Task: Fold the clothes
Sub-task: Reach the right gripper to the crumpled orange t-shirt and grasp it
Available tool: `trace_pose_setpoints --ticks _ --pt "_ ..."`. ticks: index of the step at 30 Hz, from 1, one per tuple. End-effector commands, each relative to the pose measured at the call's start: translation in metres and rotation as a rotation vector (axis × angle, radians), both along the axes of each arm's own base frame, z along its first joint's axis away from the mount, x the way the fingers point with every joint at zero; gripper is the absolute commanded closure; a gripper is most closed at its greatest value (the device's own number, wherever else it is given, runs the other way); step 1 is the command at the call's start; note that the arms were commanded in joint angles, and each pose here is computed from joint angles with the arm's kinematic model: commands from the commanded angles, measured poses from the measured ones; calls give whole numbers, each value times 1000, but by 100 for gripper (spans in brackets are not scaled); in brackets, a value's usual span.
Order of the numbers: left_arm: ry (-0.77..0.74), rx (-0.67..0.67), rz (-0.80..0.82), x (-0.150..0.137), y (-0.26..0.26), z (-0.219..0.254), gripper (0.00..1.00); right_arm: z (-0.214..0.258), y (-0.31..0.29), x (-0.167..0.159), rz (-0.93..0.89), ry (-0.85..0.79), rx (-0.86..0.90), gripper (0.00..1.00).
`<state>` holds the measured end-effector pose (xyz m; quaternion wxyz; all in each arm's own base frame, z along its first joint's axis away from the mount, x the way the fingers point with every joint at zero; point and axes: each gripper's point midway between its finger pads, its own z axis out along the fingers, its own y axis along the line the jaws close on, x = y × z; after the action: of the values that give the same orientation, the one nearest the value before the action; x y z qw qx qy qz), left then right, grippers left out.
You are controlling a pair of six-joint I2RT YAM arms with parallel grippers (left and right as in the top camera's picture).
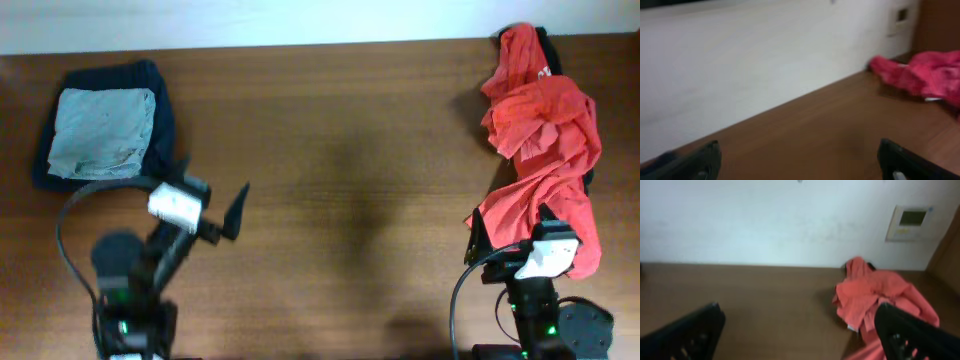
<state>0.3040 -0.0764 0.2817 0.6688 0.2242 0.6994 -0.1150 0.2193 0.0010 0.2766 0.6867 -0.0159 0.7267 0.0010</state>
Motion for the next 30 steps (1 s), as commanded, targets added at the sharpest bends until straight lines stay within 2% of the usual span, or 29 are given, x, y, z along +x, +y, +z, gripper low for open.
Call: trace_pose_setpoints --ticks 1,5,11,17,21,25,30 --pt "33 -21 -180 25 -26 28 1 20 0 3 3 55 15 2" --pt "108 -34 -217 54 -31 40 1 32 0 9 3 153 22 2" --pt "265 -50 -230 82 -37 42 1 52 -1 26 2 334 46 2" --pt "466 -68 -229 103 -40 48 1 74 -4 57 -7 611 61 2" --pt "568 -76 -215 110 -39 41 0 81 -5 86 25 703 5 1" --pt "589 -77 -212 114 -39 34 0 65 0 110 59 791 30 2" --pt "602 -80 -216 114 -39 31 1 27 -18 130 -9 916 79 1"
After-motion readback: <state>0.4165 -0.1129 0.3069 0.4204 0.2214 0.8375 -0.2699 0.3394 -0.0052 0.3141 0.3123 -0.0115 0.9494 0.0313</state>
